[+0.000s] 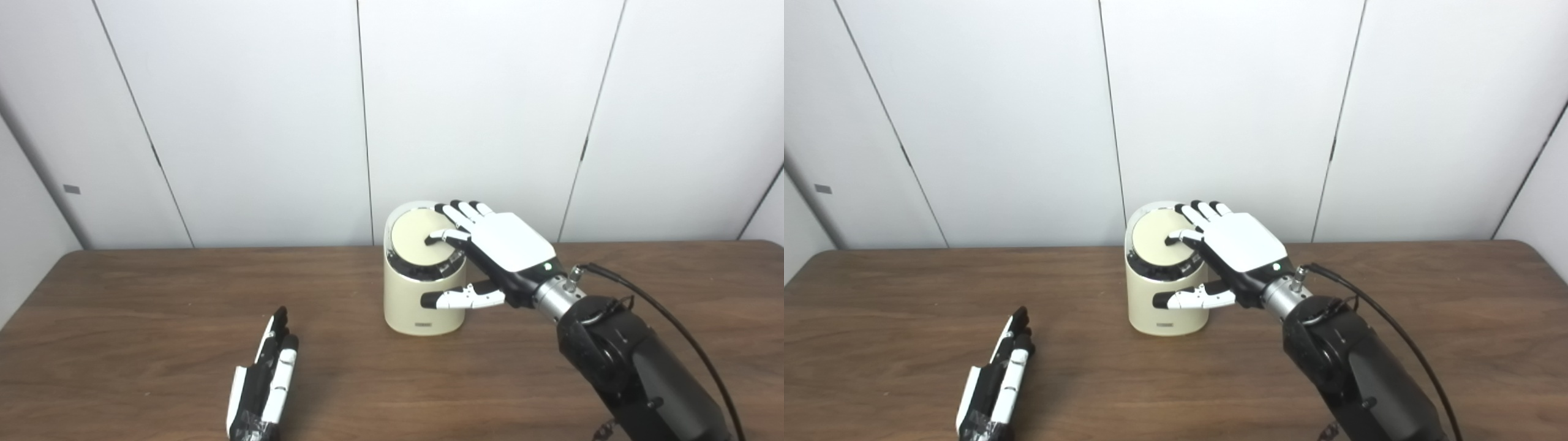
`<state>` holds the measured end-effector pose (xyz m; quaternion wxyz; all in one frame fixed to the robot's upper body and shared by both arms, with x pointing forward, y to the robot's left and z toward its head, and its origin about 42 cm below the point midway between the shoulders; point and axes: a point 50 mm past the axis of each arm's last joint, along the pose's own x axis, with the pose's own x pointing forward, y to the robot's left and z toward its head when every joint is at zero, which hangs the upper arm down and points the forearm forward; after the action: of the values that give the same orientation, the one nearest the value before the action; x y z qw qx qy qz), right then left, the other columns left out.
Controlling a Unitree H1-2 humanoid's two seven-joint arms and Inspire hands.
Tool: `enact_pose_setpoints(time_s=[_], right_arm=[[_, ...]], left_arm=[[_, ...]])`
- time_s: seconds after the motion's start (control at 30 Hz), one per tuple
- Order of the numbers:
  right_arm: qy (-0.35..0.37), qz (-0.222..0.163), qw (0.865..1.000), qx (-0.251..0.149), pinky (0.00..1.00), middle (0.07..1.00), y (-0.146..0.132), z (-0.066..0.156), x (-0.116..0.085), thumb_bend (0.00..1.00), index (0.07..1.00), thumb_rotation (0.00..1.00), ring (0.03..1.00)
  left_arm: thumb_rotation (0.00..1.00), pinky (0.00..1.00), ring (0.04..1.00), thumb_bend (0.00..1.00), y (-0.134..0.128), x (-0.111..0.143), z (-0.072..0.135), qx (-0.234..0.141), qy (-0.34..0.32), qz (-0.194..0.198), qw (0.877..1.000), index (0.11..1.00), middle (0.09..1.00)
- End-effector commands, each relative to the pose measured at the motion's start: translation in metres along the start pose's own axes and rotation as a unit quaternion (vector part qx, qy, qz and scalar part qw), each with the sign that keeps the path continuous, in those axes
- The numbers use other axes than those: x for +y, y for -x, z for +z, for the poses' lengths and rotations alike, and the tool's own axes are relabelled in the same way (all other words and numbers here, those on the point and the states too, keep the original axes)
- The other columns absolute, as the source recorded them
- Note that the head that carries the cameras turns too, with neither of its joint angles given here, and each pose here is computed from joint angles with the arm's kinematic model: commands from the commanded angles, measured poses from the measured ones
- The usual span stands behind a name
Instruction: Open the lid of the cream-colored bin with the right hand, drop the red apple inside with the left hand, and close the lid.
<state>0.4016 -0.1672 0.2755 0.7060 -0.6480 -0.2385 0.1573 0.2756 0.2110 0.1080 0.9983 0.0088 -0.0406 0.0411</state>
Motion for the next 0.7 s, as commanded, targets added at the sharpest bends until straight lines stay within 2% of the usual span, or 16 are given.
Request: enact_pose_setpoints(time_s=[0.0,0.43,0.6,0.67], right_arm=[[0.016,0.021,1.000,-0.011,1.00,0.992,0.000,0.000,0.000,0.59,0.776,1.00,1.000],[0.023,0.063,0.998,0.014,1.00,0.973,-0.010,-0.009,0.004,0.60,0.728,1.00,1.000],[0.023,0.067,0.997,0.016,1.00,0.973,-0.011,-0.009,0.006,0.60,0.741,1.00,1.000],[0.019,0.056,0.998,0.011,1.00,0.970,-0.011,-0.008,0.004,0.60,0.753,1.00,1.000]], left_arm=[[0.84,1.00,1.000,0.55,0.011,-0.007,-0.019,0.039,0.005,0.000,0.999,1.000,1.000],[0.84,1.00,1.000,0.54,0.011,-0.010,-0.017,0.035,0.011,-0.003,0.999,1.000,1.000],[0.84,0.99,0.997,0.53,0.010,-0.012,-0.016,0.035,0.013,-0.002,0.999,1.000,1.000],[0.83,0.99,0.998,0.54,0.010,-0.012,-0.016,0.038,0.014,0.001,0.999,1.000,1.000]])
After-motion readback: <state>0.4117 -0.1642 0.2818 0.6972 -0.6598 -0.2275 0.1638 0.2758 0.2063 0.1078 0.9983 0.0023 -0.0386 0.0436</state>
